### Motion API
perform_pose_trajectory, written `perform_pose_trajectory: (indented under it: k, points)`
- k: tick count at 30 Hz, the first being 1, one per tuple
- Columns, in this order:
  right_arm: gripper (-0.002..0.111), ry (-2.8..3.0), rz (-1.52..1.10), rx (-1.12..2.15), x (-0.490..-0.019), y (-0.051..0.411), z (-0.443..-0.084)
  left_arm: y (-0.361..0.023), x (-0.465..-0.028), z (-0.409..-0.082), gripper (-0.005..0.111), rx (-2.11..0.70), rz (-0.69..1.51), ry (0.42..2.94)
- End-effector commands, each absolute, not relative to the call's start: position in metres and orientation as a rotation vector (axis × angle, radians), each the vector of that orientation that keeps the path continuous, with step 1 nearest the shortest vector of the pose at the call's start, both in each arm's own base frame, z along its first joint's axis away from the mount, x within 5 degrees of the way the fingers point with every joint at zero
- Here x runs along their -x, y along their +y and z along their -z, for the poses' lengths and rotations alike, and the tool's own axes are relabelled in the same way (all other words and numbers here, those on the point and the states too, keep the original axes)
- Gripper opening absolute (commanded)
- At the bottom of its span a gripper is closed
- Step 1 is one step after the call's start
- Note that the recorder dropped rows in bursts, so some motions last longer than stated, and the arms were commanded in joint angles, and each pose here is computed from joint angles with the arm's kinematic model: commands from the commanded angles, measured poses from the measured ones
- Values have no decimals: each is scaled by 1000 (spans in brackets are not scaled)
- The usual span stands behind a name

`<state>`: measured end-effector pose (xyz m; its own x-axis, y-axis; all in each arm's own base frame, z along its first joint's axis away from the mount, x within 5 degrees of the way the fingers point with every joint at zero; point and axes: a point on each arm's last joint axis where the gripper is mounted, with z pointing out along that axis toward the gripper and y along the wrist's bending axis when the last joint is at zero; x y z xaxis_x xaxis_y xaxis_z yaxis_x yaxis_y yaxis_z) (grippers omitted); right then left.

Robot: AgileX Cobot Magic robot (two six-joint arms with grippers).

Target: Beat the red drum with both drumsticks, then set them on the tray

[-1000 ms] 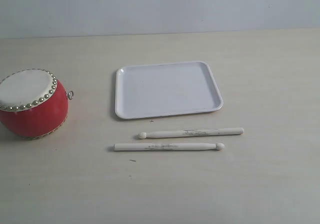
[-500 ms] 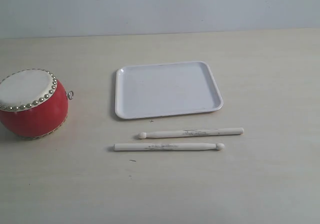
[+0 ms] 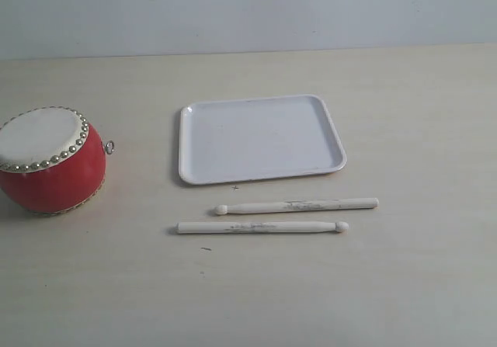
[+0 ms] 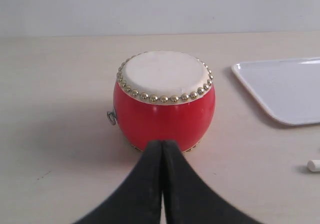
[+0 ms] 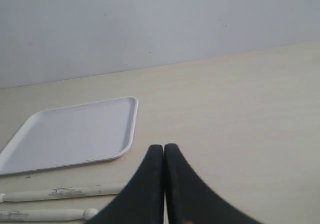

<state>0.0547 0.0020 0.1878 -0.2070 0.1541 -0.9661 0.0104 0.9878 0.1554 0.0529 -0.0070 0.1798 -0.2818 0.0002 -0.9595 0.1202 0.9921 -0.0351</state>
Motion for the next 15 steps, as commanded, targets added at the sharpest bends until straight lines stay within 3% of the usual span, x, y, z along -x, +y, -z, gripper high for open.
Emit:
perform_pose_trajectory:
  k: [1, 7, 10, 15]
  points:
    - [0, 1771, -123, -123, -55, 2, -187, -8, -55, -190, 0, -91, 119, 1744]
    - [0, 1771, -123, -123, -55, 2, -187, -7, -56, -213, 0, 381, 616, 1466]
    - [0, 1771, -123, -123, -55, 2, -187, -4, -55, -218, 0, 525, 748, 1376]
    - [0, 1771, -123, -123, -55, 2, -187, -4, -55, -218, 0, 552, 778, 1368]
